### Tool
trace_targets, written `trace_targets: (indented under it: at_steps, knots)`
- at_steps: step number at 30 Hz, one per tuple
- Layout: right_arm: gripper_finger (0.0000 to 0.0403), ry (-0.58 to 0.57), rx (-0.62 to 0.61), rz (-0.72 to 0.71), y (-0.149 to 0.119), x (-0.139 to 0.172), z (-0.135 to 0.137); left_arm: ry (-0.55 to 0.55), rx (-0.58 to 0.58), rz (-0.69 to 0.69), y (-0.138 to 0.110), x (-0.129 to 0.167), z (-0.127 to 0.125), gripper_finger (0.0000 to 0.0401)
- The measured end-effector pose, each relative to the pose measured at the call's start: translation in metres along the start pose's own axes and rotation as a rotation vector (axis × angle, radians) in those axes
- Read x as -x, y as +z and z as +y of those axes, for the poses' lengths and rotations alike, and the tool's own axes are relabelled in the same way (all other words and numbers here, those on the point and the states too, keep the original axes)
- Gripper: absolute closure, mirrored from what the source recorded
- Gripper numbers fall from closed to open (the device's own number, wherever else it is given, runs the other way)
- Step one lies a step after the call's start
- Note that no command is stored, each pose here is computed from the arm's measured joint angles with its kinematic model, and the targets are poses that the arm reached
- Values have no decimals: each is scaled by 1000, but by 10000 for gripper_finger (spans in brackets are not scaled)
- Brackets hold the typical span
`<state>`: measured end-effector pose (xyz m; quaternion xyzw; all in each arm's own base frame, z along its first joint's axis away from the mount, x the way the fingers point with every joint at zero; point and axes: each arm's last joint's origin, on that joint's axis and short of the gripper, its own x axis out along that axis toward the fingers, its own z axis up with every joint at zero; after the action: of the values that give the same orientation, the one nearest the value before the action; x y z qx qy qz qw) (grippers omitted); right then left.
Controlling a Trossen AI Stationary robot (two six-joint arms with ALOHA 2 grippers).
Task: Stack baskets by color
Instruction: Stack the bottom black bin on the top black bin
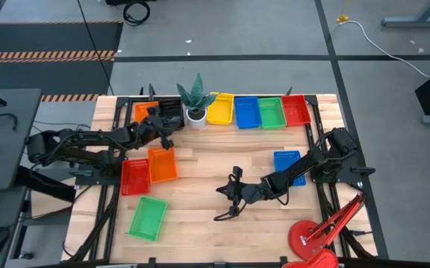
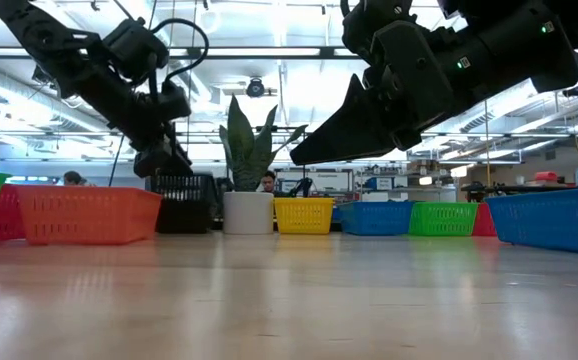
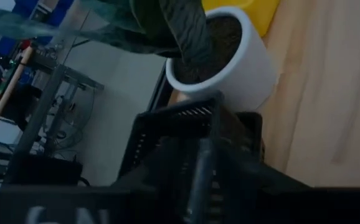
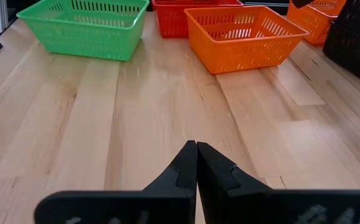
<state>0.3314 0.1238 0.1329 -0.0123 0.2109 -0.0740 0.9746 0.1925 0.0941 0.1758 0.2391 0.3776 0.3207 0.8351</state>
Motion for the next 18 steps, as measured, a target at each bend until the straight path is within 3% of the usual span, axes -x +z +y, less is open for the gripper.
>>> trace_targets:
  at_steps: [5, 10, 14, 18]
  knots:
    - [393, 0, 0, 0, 0, 0, 0, 9, 20, -27, 10, 2, 3, 236]
    - [393, 0, 0, 0, 0, 0, 0, 16, 80, -73, 28, 6, 10, 219]
    - [393, 0, 0, 0, 0, 0, 0, -1, 119, -26, 27, 5, 14, 239]
    - [393, 0, 0, 0, 0, 0, 0, -45, 205, 35, 12, -3, 21, 294]
